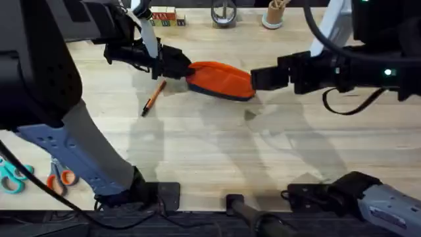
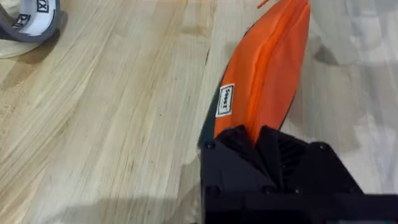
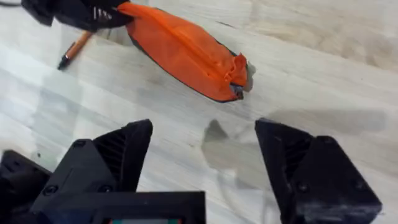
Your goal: Unzip the bag, pick up the pens from the table one at a time and place them inside, then zip the bag closed.
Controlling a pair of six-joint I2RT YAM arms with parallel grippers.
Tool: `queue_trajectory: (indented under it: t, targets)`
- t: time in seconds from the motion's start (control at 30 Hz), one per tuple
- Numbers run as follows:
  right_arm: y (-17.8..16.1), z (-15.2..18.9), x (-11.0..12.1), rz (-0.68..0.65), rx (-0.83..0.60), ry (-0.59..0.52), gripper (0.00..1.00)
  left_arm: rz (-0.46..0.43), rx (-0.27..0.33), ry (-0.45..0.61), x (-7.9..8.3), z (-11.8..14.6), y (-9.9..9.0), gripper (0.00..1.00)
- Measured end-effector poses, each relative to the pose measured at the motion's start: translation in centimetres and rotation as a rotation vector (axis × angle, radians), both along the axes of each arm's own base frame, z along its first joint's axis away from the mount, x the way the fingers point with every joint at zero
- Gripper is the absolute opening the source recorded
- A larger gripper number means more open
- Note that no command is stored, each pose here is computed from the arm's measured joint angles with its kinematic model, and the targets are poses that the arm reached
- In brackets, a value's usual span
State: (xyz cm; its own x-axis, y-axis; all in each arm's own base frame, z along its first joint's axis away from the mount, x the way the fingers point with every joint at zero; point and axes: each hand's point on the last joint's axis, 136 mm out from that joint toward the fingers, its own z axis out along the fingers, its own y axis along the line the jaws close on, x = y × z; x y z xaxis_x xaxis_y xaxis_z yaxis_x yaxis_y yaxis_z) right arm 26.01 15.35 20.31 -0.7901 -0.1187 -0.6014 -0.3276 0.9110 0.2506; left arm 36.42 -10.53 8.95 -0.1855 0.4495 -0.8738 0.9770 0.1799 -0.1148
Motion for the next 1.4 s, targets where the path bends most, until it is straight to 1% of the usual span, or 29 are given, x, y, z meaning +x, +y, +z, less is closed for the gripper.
queue_trajectory:
  t: [0.23, 0.5, 0.73, 0.97, 1.17, 1.27, 1.4]
  targets:
    - [0.5, 1.3, 1.3, -0.057, 0.037, 0.019, 0.997, 0.0, 0.0, 0.0, 0.0, 0.0, 0.0, 0.042]
    - [-0.4, 1.7, 2.3, -0.161, -0.012, 0.091, 0.997, 0.0, 0.0, 0.0, 0.0, 0.0, 0.0, 0.041]
    - [-0.1, 2.0, 3.9, -0.228, -0.009, 0.12, 0.998, 0.0, 0.0, 0.001, 0.0, 0.0, 0.0, 0.041]
    - [-0.4, 0.2, 5.2, -0.319, -0.027, 0.179, 0.997, 0.0, 0.0, 0.0, 0.0, 0.0, 0.0, 0.041]
    - [-1.5, -1.5, 6.2, -0.427, -0.023, 0.236, 0.997, 0.0, 0.0, 0.0, 0.0, 0.0, 0.0, 0.041]
    - [-2.0, -1.8, 6.7, -0.46, -0.016, 0.243, 0.997, 0.0, 0.0, 0.0, 0.0, 0.0, 0.0, 0.041]
    - [-2.0, -1.7, 7.1, -0.473, -0.003, 0.236, 0.998, 0.0, 0.0, 0.0, 0.0, 0.0, 0.0, 0.041]
